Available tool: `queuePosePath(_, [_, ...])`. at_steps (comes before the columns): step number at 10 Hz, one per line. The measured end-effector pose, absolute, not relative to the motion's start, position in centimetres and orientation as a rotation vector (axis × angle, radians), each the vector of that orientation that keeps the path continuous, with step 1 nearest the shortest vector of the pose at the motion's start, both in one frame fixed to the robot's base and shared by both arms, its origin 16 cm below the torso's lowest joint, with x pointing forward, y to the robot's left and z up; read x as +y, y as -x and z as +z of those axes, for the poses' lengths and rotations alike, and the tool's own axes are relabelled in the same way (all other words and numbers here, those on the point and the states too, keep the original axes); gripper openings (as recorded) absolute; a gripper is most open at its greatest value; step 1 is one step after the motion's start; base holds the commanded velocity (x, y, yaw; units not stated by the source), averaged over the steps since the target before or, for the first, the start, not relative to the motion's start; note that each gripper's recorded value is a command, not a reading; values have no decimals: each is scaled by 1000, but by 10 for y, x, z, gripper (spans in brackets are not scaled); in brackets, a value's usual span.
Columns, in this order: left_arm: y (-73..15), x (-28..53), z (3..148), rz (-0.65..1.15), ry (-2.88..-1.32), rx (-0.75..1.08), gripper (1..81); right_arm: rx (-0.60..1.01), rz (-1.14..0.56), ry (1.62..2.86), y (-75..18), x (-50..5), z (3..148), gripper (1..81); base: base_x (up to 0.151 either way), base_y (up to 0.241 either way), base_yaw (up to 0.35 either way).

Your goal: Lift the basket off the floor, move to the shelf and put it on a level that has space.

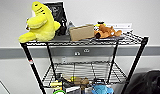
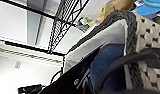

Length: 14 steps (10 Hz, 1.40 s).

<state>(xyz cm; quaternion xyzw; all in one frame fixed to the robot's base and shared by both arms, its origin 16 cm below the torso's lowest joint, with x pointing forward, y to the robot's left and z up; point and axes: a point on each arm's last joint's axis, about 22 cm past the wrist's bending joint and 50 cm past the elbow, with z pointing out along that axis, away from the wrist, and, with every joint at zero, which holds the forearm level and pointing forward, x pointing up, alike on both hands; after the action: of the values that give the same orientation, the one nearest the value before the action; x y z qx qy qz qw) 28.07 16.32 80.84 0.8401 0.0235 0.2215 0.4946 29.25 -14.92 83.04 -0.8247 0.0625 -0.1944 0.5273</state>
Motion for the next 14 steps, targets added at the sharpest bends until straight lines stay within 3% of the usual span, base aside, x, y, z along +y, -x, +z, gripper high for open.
queuePosePath(14, [-306,148,962,660,-1840,-88,10,-15,-594,1857,-313,-156,971,10,0,0,0])
